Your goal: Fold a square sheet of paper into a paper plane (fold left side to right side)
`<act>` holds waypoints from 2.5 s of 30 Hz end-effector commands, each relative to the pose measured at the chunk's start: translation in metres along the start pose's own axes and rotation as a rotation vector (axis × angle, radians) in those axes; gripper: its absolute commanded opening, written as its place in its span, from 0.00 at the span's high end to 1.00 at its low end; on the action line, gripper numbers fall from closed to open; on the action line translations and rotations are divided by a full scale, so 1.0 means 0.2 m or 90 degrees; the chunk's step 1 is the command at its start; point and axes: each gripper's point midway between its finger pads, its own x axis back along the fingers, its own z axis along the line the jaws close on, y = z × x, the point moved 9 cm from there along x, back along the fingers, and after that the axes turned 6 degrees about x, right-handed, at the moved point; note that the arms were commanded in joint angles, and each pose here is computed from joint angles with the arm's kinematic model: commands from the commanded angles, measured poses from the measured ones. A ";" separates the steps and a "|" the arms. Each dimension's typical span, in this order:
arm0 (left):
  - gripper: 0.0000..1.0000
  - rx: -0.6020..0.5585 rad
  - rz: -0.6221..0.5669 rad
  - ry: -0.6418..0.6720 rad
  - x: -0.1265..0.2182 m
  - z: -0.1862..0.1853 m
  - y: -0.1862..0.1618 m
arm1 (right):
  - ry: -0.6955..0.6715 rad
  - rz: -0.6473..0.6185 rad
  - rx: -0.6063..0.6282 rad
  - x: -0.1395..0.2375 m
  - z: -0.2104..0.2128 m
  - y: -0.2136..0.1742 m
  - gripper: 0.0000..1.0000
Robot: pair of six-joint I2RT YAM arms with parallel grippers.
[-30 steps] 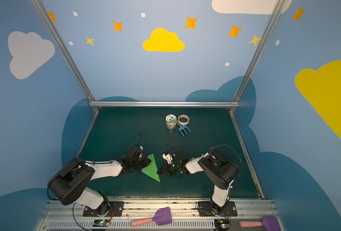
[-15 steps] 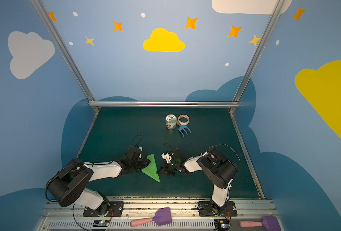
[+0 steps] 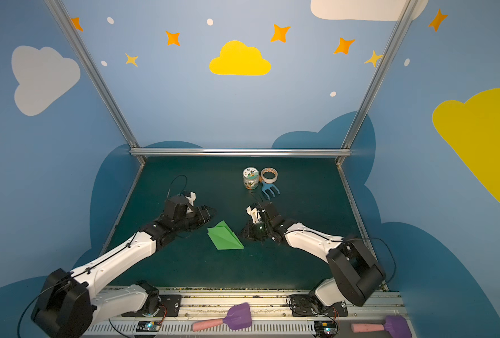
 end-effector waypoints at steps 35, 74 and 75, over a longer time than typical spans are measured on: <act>0.48 0.018 0.185 0.132 -0.54 0.39 -0.28 | -0.035 0.103 -0.161 -0.18 -0.31 -0.37 0.47; 0.51 0.010 0.194 0.099 -0.52 0.35 -0.27 | -0.012 0.041 -0.171 -0.11 -0.32 -0.29 1.00; 0.50 0.009 0.195 0.085 -0.51 0.31 -0.26 | -0.006 0.036 -0.166 -0.10 -0.30 -0.27 1.00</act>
